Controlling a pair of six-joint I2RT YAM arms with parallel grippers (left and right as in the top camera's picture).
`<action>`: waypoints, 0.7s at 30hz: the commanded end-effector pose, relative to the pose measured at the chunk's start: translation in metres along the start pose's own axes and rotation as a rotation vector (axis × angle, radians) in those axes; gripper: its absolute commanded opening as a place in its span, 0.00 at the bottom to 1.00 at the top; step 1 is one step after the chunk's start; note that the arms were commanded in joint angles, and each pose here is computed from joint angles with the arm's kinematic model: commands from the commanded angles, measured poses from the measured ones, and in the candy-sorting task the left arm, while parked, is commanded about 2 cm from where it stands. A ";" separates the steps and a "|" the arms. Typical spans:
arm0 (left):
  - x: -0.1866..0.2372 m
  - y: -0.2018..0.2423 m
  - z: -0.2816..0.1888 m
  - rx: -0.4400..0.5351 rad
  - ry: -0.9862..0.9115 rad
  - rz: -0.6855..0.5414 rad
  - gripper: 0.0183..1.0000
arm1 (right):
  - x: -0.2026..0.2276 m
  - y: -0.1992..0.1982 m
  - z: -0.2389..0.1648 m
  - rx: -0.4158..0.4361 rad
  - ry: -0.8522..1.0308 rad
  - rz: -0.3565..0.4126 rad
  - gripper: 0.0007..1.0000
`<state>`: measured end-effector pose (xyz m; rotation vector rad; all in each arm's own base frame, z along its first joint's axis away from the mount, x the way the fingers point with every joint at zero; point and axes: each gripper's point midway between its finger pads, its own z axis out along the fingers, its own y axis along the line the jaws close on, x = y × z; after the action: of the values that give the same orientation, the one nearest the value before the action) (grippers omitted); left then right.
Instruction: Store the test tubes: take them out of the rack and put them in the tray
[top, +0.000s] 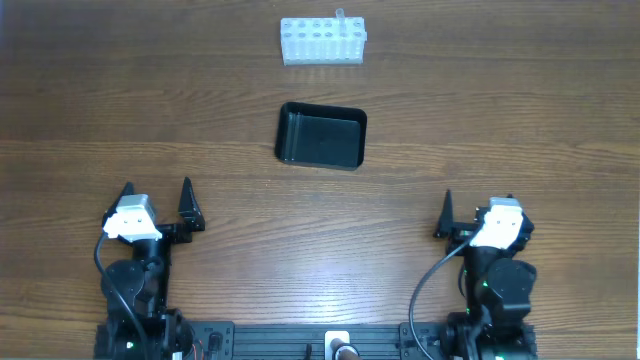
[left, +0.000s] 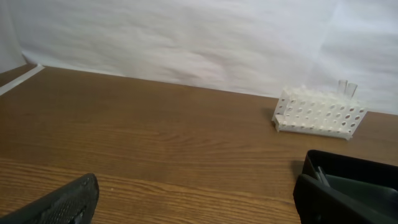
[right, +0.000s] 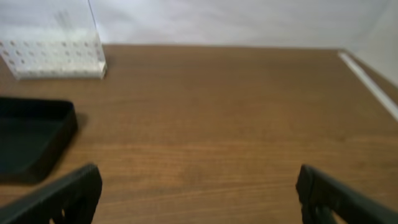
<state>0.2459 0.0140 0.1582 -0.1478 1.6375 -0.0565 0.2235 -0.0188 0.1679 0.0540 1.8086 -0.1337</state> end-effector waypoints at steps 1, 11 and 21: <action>0.002 -0.003 0.000 0.018 0.006 0.018 1.00 | -0.045 -0.009 -0.027 0.021 0.003 0.004 0.99; 0.002 -0.003 0.000 0.018 0.006 0.018 1.00 | -0.116 -0.011 -0.023 0.020 0.152 -0.020 0.99; 0.002 -0.003 0.000 0.018 0.006 0.018 1.00 | -0.180 0.015 0.004 -0.077 0.179 -0.041 0.99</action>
<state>0.2459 0.0140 0.1582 -0.1453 1.6377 -0.0542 0.2620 -0.0069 0.3246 -0.0027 2.0021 -0.1158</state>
